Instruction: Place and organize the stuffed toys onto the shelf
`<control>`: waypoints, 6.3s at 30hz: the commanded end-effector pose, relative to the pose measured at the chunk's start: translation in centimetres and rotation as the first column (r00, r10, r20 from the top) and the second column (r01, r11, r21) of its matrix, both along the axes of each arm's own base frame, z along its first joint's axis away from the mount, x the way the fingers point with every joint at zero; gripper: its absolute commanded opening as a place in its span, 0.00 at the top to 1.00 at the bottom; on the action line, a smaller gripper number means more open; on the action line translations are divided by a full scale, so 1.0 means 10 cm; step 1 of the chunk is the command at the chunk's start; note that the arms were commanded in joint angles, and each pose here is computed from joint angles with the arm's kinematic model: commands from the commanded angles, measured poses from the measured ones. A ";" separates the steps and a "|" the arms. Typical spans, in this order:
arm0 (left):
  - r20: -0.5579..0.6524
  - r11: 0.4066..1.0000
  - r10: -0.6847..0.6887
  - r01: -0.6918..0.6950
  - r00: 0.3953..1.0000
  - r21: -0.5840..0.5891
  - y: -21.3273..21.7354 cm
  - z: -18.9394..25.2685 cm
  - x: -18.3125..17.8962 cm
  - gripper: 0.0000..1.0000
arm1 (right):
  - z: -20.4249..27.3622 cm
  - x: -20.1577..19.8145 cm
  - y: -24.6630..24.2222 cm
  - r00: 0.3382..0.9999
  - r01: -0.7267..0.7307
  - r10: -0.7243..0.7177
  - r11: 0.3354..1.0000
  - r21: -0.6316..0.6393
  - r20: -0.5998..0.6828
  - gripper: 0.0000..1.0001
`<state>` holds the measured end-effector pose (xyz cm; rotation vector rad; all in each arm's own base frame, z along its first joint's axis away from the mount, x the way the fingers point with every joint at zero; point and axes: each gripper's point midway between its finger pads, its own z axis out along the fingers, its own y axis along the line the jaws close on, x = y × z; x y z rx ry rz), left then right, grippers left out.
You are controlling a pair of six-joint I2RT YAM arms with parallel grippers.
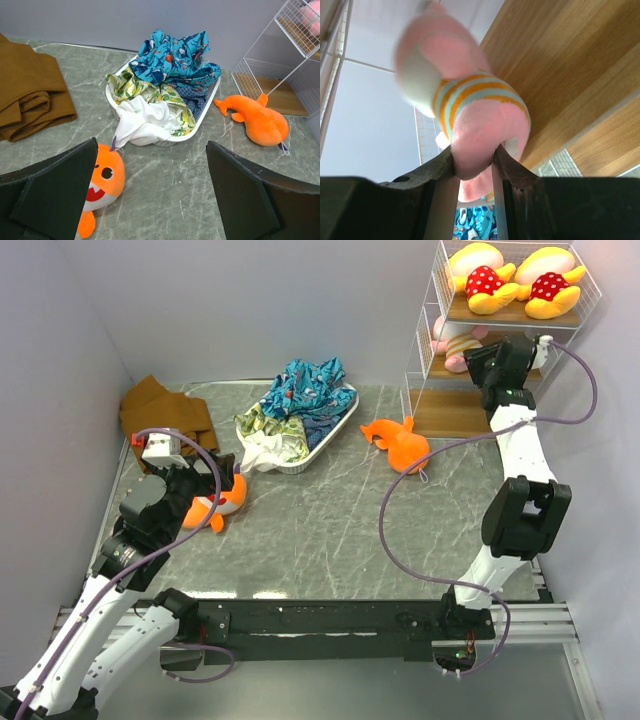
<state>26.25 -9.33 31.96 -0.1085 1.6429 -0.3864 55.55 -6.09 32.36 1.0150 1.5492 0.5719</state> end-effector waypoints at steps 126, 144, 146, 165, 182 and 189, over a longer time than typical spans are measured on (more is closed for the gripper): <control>0.362 0.711 -0.556 0.654 0.748 -0.259 -0.46 0.63 -0.20 0.99 | 0.91 -3.15 3.86 0.332 -0.932 0.908 0.358 -0.061 0.255 0.25; 0.298 0.614 -0.673 0.736 0.677 -0.284 -0.74 0.41 -0.28 0.99 | 0.72 -3.05 4.67 0.184 -0.909 0.978 0.208 -0.360 0.099 0.28; 0.287 0.614 -0.674 0.732 0.681 -0.296 -0.74 0.39 -0.27 0.94 | 0.66 -3.03 4.72 0.211 -0.903 0.975 0.223 -0.368 0.073 0.53; 0.045 0.955 -0.160 0.166 0.986 -0.247 0.05 0.33 0.28 0.04 | -0.69 -3.13 3.59 0.335 -0.588 0.763 -0.289 -0.755 -0.553 0.90; 0.082 0.968 0.190 -0.173 0.978 -0.181 0.69 0.21 0.14 0.04 | -2.30 -3.41 3.16 0.334 -0.237 0.394 -0.844 -0.481 -0.856 0.86; 0.084 0.965 0.199 -0.181 0.976 -0.188 0.70 0.21 0.13 0.04 | -2.43 -3.77 3.12 0.144 -0.304 0.359 -0.871 -0.386 -0.922 0.55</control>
